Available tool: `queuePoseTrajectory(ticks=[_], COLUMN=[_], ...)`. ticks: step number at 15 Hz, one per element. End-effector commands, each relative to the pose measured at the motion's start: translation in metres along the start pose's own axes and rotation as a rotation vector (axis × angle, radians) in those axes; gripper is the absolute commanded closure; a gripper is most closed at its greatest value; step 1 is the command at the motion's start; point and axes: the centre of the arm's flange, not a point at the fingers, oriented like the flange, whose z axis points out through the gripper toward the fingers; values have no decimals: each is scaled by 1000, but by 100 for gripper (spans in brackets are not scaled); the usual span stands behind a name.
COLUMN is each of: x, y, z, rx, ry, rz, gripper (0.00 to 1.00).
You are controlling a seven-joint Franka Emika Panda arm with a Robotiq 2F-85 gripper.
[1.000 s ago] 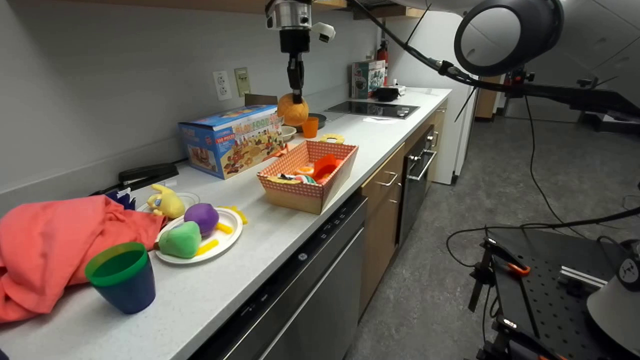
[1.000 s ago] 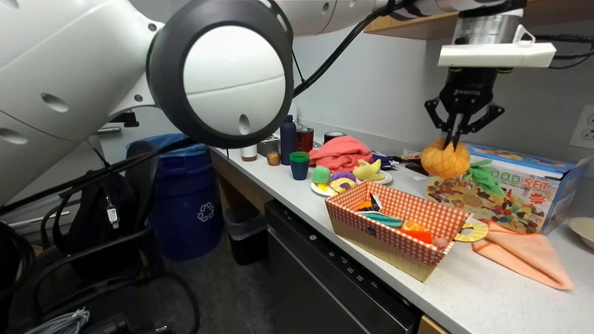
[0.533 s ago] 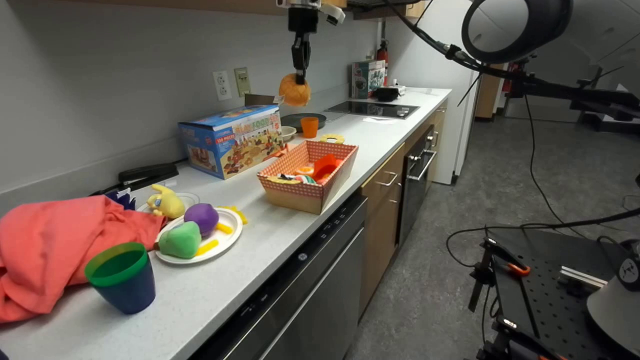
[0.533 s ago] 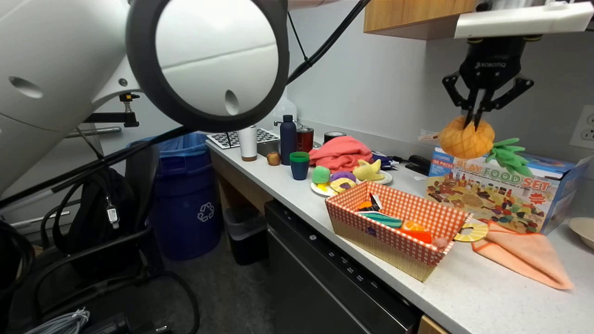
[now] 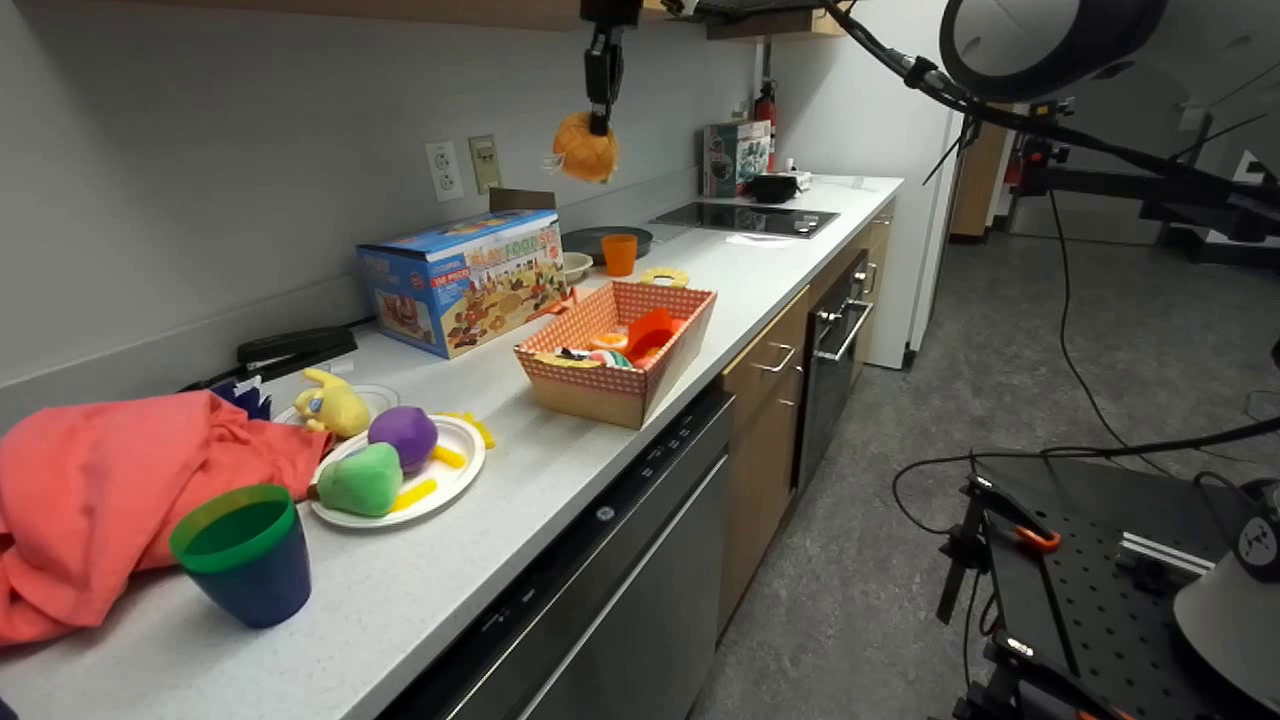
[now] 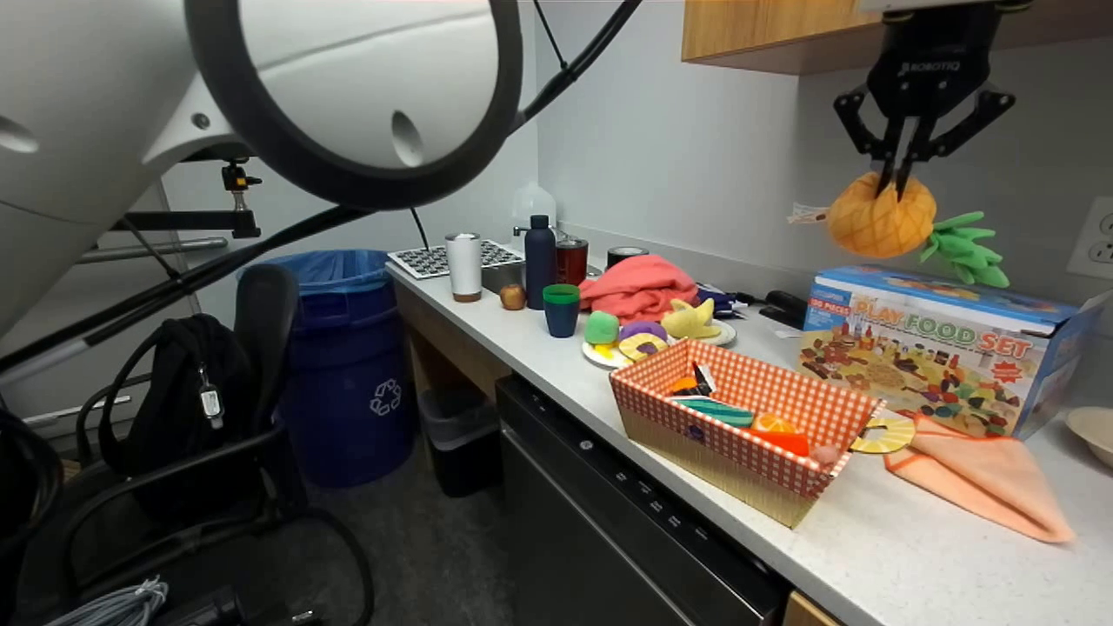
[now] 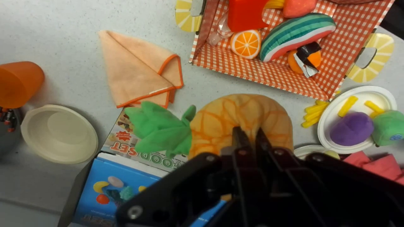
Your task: Pick up the pineapple from the counter and put it in the basket
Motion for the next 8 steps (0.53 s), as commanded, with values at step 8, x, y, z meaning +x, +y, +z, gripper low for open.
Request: queuePoseTrajectory(ticks=[8], x=[-93], y=[-17], z=[-94], rx=[46], ry=[177], rz=[207], gripper=[98])
